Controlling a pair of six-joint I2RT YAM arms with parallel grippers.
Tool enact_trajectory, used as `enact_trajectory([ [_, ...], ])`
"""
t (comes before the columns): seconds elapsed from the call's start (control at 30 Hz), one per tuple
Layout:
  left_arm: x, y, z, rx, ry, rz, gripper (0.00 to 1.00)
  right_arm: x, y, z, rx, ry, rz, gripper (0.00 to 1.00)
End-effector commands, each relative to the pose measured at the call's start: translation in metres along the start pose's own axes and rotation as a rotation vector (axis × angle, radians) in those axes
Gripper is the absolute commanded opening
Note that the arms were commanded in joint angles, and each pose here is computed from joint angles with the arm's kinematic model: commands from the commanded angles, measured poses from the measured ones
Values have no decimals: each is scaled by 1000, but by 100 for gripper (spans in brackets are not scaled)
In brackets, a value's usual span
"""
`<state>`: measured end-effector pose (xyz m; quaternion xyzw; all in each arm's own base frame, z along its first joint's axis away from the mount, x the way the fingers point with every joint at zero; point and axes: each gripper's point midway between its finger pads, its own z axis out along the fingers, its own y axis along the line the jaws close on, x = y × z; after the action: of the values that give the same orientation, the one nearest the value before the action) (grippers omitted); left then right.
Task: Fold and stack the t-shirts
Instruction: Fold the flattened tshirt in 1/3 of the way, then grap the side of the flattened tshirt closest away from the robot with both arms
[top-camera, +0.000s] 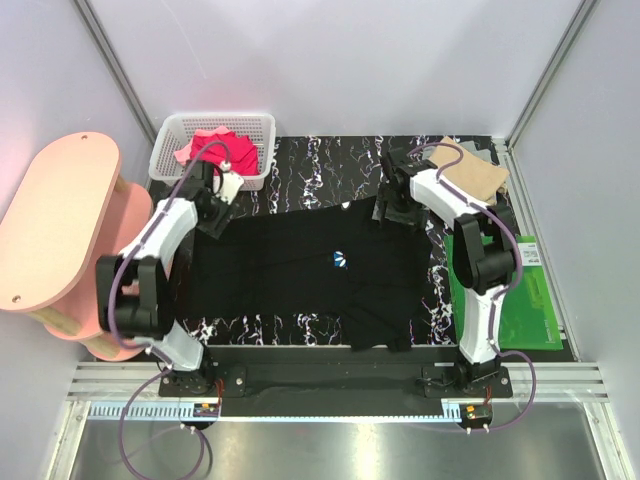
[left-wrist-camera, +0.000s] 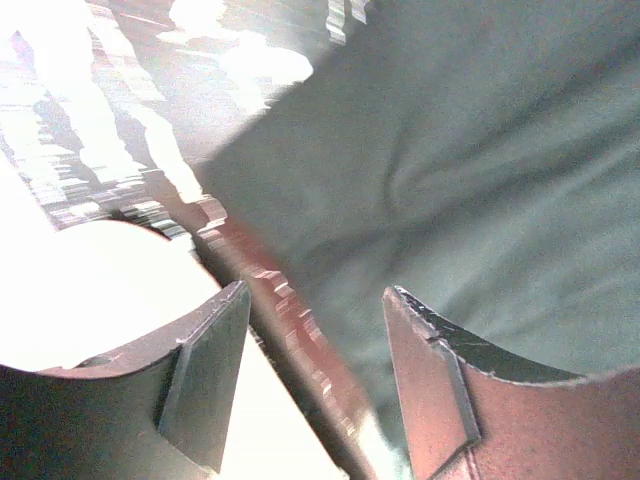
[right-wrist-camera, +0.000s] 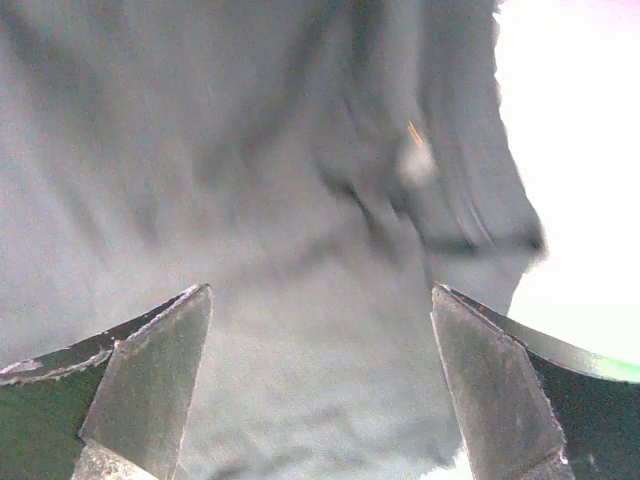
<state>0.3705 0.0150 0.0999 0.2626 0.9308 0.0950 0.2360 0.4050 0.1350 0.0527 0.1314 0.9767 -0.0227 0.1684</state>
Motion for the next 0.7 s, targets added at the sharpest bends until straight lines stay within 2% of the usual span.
enact_trajectory([
  [0.0, -11, 13, -66, -69, -126, 11, 63, 6, -11, -85, 25, -172, -62, 98],
  [0.03, -8, 8, -75, -53, -138, 13, 64, 19, -15, -90, 35, -169, -78, 98],
  [0.07, -2, 2, -91, -39, -161, 23, 64, 26, -16, -112, 2, -200, -67, 98],
  [0.13, 21, -14, -93, -7, -136, 43, 65, 66, -10, -120, -36, -160, -122, 96],
  [0.17, 34, -21, -101, 1, -134, 48, 65, 78, -9, -134, -74, -171, -101, 95],
  [0.23, 68, -49, -86, 80, -70, 72, 65, 119, -12, -130, -95, -104, -140, 93],
  [0.37, 125, -84, -67, 160, 50, 78, 65, 170, -30, -125, -108, 10, -140, 93],
  [0.67, 154, -106, -58, 239, 154, 67, 64, 238, -53, -108, -86, 168, -164, 93],
])
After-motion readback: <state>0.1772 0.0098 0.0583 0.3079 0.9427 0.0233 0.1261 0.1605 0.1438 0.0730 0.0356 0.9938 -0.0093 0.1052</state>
